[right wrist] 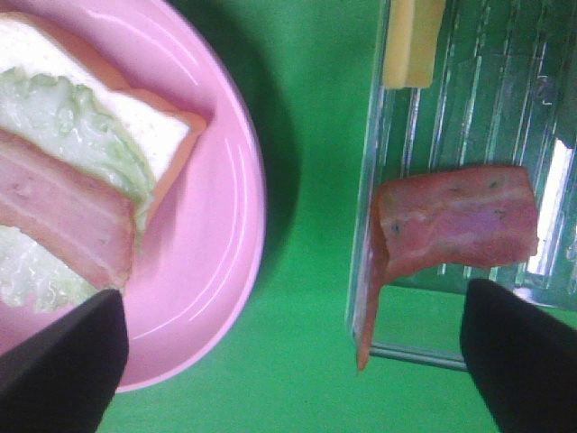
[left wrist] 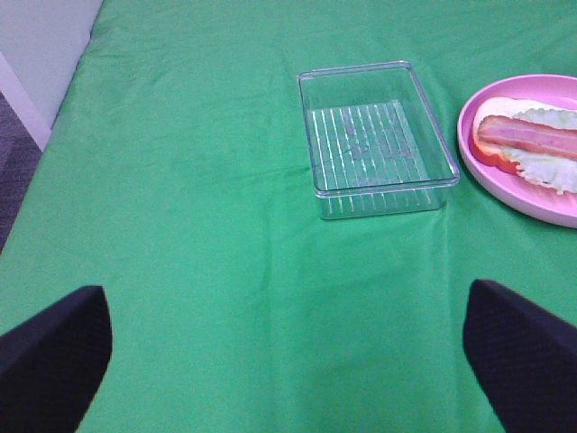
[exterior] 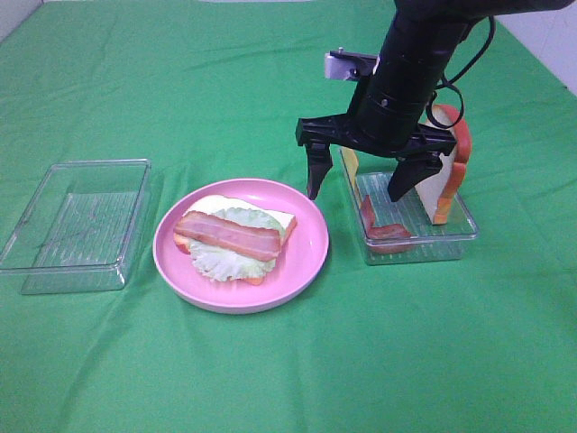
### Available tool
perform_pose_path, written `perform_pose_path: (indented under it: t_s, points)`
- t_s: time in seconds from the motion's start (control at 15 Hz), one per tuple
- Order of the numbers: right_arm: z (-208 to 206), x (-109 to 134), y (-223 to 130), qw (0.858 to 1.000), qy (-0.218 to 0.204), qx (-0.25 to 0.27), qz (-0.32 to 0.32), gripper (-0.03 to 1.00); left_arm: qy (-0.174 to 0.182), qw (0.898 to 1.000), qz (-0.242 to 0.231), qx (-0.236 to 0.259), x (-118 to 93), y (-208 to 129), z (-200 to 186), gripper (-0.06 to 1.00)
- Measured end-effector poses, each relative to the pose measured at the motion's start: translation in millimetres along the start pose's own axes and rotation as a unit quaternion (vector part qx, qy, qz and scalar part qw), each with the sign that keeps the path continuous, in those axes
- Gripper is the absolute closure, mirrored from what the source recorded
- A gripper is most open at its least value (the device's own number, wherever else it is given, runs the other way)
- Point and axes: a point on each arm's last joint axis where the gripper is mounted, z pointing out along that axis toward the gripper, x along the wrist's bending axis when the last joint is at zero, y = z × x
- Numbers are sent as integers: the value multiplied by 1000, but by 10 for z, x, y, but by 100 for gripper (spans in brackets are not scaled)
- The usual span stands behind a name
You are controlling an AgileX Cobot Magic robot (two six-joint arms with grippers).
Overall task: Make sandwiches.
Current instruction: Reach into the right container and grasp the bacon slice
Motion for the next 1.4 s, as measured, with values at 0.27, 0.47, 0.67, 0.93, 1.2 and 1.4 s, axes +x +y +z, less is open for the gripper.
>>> perform_pose_path:
  t_s: [0.27, 0.47, 0.67, 0.93, 1.2, 1.4]
  points:
    - [197, -28, -29, 999, -10, 36, 2, 2, 0, 1000, 0, 0, 0, 0, 0, -5]
    - [238, -37, -40, 999, -14, 46, 2, 3, 0, 1000, 0, 0, 0, 0, 0, -5]
    - [237, -38, -41, 999, -14, 47, 2, 24, 0, 1000, 0, 0, 0, 0, 0, -5]
    - [237, -38, -41, 999, -14, 47, 2, 56, 0, 1000, 0, 0, 0, 0, 0, -5]
    - [237, -87, -28, 998, -41, 39, 0, 72, 0, 1000, 0, 0, 0, 0, 0, -5]
    - [237, -90, -25, 998, -43, 38, 2, 79, 0, 1000, 0, 0, 0, 0, 0, -5]
